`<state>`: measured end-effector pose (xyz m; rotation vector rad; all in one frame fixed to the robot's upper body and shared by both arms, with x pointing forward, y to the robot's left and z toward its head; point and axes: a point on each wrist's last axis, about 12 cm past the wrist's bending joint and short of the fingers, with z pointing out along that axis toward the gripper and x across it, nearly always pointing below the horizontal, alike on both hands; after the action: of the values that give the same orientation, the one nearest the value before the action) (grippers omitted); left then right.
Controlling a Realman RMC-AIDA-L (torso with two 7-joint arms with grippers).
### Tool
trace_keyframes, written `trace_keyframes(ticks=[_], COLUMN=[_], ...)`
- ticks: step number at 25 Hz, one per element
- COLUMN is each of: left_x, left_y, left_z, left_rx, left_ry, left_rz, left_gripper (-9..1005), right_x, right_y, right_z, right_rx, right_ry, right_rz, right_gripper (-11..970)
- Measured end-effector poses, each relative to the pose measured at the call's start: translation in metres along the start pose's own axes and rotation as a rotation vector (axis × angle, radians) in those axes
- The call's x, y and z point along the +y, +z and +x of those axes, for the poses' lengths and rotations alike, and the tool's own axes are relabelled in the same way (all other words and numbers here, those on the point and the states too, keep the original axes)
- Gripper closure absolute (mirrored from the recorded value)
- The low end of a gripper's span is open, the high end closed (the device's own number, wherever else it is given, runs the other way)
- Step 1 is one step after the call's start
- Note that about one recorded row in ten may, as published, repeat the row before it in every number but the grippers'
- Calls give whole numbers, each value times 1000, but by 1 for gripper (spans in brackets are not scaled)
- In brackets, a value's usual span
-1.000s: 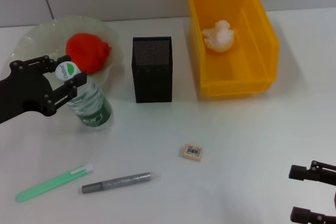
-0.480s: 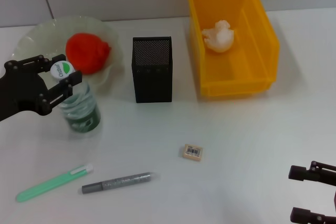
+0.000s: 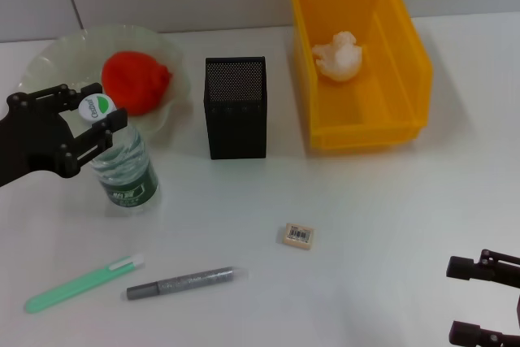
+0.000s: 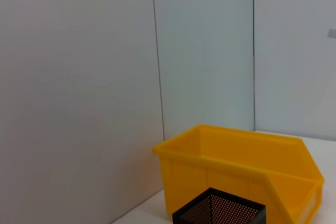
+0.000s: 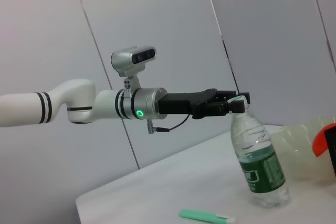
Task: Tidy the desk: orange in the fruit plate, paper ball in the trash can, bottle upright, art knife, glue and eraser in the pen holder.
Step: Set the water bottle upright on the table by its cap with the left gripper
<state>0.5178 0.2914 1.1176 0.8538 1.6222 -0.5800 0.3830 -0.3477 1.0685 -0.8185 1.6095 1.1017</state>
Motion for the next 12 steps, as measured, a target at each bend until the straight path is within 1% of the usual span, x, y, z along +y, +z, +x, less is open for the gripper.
trace_keyframes(ticks=[12], left_x=[2], left_y=[2], left_z=[-2], left_rx=[-14], left_ry=[-9], left_rz=[2], left_gripper=[553], right_x=[1], right_y=[-1], right_z=[1], right_rx=[2], right_ry=[4], right_rz=[3], right_gripper=[186])
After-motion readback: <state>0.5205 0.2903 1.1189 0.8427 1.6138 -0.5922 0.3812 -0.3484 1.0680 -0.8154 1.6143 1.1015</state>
